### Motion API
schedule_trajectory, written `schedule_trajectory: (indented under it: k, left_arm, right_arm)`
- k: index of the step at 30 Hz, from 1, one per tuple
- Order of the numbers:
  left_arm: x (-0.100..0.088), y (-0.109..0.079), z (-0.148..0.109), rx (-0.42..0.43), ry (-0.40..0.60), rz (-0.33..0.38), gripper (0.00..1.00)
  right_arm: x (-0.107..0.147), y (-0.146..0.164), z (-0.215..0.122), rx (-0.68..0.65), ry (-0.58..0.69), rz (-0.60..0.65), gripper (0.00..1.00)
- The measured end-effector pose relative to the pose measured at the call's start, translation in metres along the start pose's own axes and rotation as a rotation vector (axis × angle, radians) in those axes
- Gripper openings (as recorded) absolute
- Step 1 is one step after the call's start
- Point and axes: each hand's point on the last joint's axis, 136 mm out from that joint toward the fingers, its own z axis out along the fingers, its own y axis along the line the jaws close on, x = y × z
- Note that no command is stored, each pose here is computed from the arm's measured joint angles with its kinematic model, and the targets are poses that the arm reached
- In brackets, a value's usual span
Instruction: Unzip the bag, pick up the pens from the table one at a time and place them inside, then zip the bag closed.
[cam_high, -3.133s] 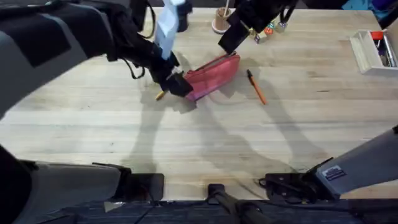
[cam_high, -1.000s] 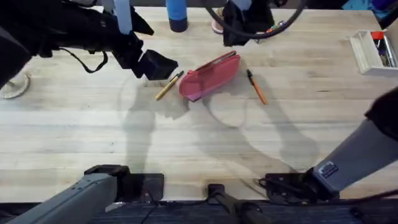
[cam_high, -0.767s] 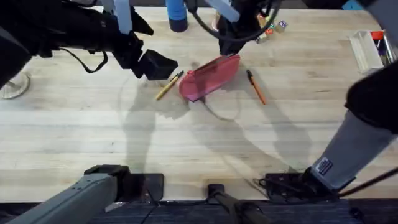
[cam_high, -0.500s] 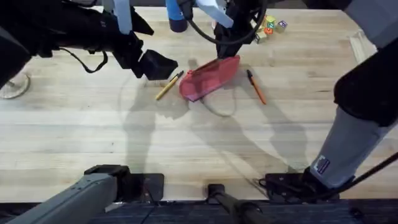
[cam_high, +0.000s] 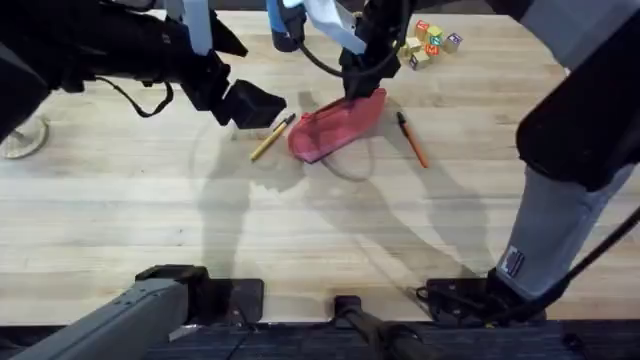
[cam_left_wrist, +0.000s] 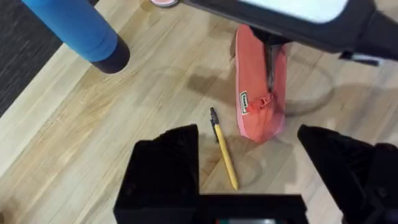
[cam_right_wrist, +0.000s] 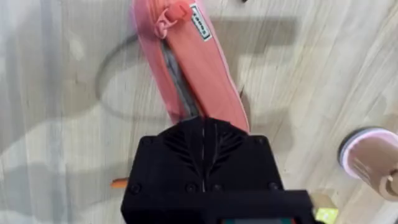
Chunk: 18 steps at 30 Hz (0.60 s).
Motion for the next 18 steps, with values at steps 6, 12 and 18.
schedule_trajectory:
  k: [6,12,18]
  left_arm:
    - [0.0,0.0,0.0,0.0,0.0,0.0,0.993]
    - [0.0,0.0,0.0,0.0,0.0,0.0,0.992]
    - [0.0,0.0,0.0,0.0,0.0,0.0,0.993]
  right_arm:
    - [0.0,-0.005,0.017,-0.021,-0.01,-0.005,0.03]
    - [-0.001,-0.006,0.045,-0.08,-0.038,0.002,0.03]
    - [-0.002,-0.007,0.05,-0.087,-0.05,0.004,0.03]
